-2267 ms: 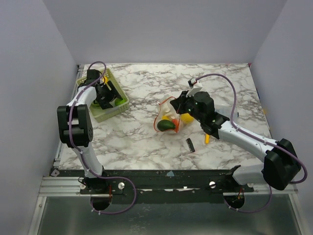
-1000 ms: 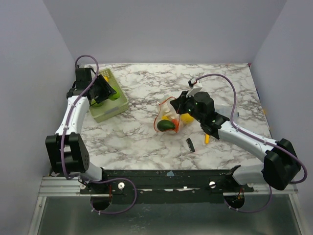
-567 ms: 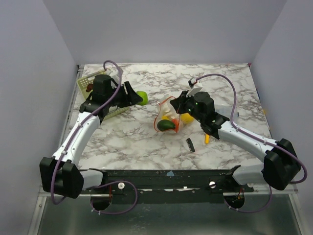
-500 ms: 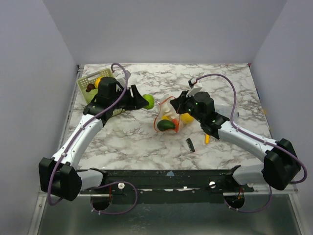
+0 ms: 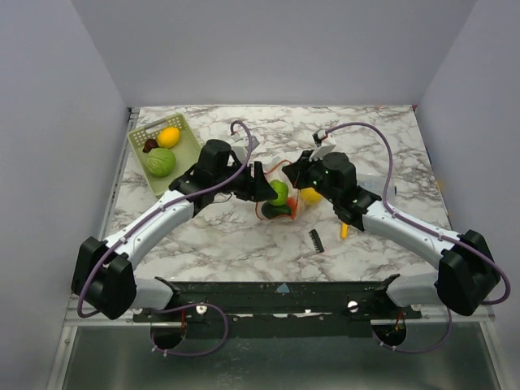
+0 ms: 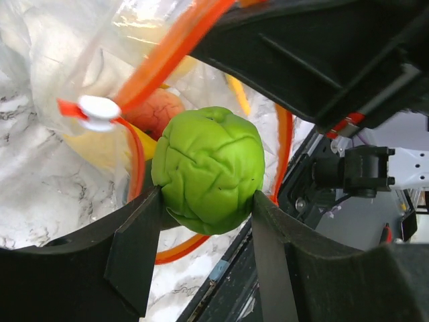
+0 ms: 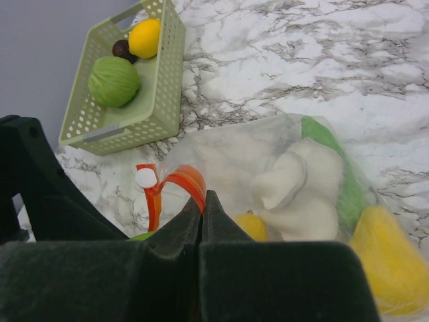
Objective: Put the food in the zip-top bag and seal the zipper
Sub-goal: Place the fake fruit in the zipper food storage bag.
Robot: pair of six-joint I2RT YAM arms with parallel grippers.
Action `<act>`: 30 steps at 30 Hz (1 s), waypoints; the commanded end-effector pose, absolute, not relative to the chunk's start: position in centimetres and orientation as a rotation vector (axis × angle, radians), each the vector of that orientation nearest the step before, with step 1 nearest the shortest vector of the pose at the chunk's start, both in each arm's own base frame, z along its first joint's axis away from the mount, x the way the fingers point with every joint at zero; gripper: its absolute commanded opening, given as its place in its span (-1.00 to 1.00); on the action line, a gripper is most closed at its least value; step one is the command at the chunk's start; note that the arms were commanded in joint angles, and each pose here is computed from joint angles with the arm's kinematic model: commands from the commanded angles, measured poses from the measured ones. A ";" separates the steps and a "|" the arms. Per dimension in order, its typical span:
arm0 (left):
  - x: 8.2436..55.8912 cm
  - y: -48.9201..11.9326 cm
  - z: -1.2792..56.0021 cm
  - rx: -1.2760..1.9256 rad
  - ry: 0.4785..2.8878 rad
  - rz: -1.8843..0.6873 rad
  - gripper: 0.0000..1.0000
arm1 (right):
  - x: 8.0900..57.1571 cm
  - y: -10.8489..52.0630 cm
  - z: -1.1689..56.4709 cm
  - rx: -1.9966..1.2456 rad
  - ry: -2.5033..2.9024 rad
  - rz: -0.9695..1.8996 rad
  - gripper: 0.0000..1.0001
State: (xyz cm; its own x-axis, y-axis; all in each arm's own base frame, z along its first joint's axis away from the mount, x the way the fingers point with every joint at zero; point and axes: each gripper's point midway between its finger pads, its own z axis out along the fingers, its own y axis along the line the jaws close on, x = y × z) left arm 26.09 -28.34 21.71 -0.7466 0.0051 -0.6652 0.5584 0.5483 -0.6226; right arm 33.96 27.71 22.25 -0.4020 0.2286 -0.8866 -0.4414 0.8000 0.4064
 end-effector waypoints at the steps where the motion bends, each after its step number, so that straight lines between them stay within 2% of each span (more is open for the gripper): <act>1: 27.6 -29.1 21.9 0.449 2.179 -1.144 -0.45 | 33.4 27.8 24.1 -0.174 1.788 0.765 -0.99; 6: 28.5 -29.2 20.5 0.419 2.232 -1.100 -0.44 | 32.7 28.1 25.4 -0.200 1.747 0.816 -0.99; 10: 29.1 -29.2 20.0 0.384 2.258 -1.086 -0.35 | 32.1 28.9 25.7 -0.236 1.737 0.868 -0.99; 16: 29.4 -29.6 20.9 0.387 2.245 -1.097 0.40 | 32.1 28.9 25.6 -0.233 1.738 0.872 -0.99; 21: 29.3 -29.5 22.4 0.405 2.203 -1.101 0.64 | 32.2 28.7 25.4 -0.221 1.740 0.858 -0.99; 26: 29.5 -28.1 22.5 0.407 2.207 -0.988 0.70 | 32.4 28.5 25.2 -0.217 1.746 0.844 -0.99; 30: 29.4 -26.5 21.3 0.367 2.222 -0.895 0.54 | 32.5 28.5 25.0 -0.215 1.750 0.837 -0.99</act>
